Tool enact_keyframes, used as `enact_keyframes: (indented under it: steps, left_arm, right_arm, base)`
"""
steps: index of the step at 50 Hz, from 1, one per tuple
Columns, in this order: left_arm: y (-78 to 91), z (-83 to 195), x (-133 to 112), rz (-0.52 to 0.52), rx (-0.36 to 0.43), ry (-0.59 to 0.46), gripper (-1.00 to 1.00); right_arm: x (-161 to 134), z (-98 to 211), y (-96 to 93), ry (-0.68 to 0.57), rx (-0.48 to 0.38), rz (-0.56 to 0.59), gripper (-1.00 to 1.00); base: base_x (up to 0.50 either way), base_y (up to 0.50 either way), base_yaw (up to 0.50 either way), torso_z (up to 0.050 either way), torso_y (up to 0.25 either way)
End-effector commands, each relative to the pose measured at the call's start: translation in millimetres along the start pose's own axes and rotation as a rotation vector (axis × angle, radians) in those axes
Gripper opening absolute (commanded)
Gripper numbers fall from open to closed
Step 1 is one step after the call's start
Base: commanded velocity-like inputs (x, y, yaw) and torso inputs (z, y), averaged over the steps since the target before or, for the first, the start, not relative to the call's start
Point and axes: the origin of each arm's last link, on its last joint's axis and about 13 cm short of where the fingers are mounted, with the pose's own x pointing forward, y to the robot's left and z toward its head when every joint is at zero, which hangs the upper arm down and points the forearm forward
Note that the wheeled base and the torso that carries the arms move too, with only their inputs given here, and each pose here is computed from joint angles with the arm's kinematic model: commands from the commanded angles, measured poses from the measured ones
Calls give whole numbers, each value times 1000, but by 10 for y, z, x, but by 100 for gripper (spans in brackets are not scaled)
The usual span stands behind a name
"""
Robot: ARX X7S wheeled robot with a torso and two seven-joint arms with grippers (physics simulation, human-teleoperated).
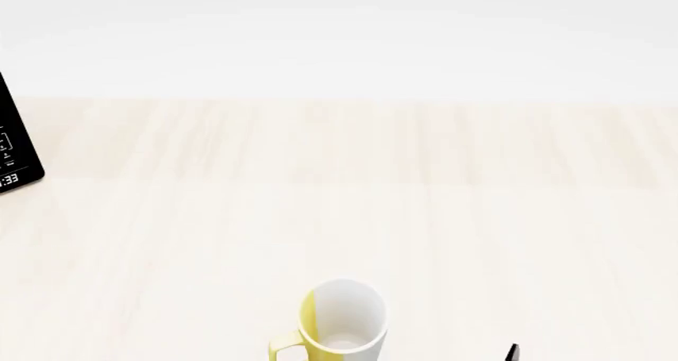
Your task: Put the yellow and white mug to the front of the white mug.
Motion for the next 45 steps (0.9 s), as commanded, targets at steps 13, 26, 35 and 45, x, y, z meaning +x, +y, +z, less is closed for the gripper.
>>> enact_keyframes:
  steps: [13,26,35,45]
  left_arm:
    - [9,159,-24,-2,-19,-71,100]
    - [-52,406,-98,-80,-23,-161,100]
    - [-46,416,-101,-89,-14,-161,100]
    - [-41,404,-101,-113,2,-154,100]
  right_arm:
    - [-33,50,-4,-80,-10,40,100]
    - [-65,133,-111,-106,21,-11,100]
    - [-67,130,-165,-99,39,-40,100]
    - [-79,146,-215,-100,29,-66,100]
  base:
    - [0,0,0,0,0]
    - [0,0,0,0,0]
    - [0,0,0,0,0]
    - [0,0,0,0,0]
